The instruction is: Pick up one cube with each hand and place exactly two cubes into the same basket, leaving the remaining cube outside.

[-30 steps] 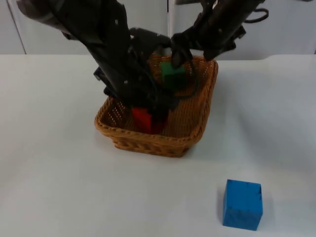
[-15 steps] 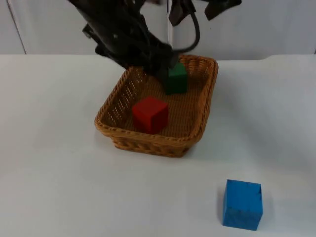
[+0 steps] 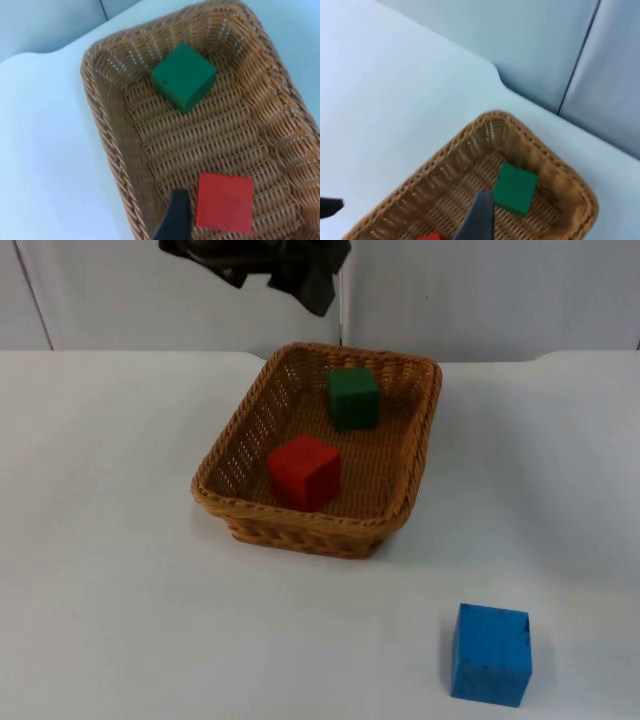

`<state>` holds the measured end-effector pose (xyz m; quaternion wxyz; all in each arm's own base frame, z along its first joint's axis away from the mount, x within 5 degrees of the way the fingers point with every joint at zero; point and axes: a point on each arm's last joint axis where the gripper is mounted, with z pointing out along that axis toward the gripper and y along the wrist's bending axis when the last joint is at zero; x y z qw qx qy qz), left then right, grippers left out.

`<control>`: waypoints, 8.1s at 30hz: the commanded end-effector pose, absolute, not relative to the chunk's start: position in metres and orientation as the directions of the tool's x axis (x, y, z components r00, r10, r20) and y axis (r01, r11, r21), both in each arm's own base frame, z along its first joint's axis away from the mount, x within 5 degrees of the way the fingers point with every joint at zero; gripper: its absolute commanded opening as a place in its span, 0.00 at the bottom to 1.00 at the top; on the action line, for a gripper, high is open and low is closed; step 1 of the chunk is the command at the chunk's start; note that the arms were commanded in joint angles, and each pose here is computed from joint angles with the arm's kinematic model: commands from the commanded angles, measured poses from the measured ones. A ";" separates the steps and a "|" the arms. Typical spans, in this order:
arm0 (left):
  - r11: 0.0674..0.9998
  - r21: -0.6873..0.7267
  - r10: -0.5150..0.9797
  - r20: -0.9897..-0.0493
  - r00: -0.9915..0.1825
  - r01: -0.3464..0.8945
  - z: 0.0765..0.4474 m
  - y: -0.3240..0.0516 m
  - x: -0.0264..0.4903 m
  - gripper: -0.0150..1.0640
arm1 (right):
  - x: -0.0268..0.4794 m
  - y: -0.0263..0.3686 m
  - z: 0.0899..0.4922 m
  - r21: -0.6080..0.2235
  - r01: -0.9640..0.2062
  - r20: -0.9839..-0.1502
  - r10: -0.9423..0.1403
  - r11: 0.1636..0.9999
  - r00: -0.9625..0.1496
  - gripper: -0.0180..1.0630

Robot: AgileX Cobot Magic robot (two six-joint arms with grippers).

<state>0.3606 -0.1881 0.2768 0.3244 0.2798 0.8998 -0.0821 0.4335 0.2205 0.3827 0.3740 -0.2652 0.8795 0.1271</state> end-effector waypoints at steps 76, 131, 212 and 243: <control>0.847 0.024 0.284 -0.864 -0.416 0.531 0.347 -0.065 0.116 0.70 | 0.090 0.054 0.372 0.022 -0.528 -0.920 -0.190 0.849 -0.344 0.74; 0.826 0.020 0.273 -0.889 -0.367 0.564 0.278 -0.006 -0.010 0.70 | -0.011 0.003 0.285 -0.040 -0.535 -0.901 -0.263 0.844 -0.346 0.74; 0.893 -0.019 0.198 -0.881 -0.429 0.450 0.275 0.002 -0.005 0.99 | -0.009 0.006 0.280 0.001 -0.241 -0.890 -0.109 0.971 -0.443 0.99; 0.893 -0.019 0.198 -0.881 -0.429 0.450 0.275 0.002 -0.005 0.99 | -0.008 0.008 0.281 0.013 -0.142 -0.891 -0.053 0.990 -0.450 0.99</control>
